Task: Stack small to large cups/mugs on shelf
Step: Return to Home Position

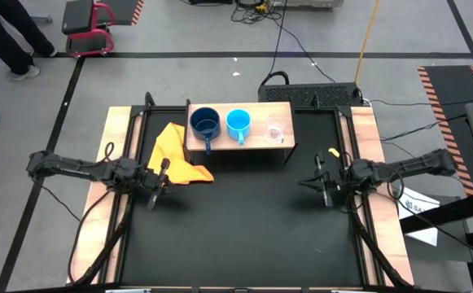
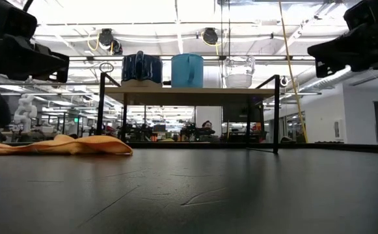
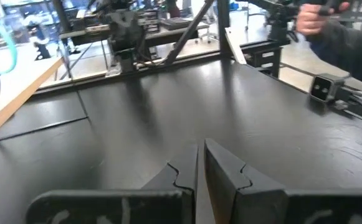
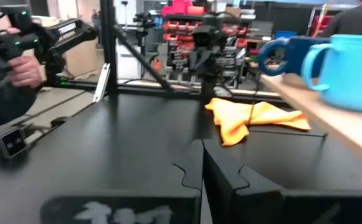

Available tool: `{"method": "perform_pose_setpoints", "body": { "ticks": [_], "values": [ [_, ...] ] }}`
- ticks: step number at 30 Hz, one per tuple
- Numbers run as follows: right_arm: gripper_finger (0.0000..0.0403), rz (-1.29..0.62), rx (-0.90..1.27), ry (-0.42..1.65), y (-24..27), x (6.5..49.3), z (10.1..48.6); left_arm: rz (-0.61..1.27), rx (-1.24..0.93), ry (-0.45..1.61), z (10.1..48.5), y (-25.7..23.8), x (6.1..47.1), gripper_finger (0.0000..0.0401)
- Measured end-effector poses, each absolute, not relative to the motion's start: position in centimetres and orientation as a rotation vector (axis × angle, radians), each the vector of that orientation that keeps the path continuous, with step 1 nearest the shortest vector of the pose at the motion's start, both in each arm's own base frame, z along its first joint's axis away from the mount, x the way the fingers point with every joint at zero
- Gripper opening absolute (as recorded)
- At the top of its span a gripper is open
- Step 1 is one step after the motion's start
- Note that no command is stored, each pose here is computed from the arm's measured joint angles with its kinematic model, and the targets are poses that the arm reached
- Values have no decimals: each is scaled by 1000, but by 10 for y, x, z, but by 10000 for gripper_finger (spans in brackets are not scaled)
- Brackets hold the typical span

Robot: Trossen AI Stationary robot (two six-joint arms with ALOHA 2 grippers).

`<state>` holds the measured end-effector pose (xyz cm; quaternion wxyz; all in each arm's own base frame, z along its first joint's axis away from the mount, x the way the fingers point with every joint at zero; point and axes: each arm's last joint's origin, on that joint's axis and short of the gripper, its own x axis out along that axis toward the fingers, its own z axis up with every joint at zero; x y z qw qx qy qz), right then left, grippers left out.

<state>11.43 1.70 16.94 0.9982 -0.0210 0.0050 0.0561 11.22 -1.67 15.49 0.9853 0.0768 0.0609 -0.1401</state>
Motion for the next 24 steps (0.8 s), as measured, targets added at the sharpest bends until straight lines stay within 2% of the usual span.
{"method": "perform_pose_setpoints", "body": {
  "ticks": [8, 11, 15, 24],
  "values": [
    [0, 137, -127, 8, 27, 113, 169, -271, 183, 149, 152, -19, 112, 31],
    [0, 131, -133, -44, 27, 113, 175, -270, 210, 115, 157, -19, 112, 31],
    [0, 134, -155, -3, 27, 113, 172, -272, 236, 100, 166, -19, 112, 31],
    [0, 53, -153, -17, 21, 102, 173, -283, 240, 158, 162, -19, 111, 31]
  ]
}}
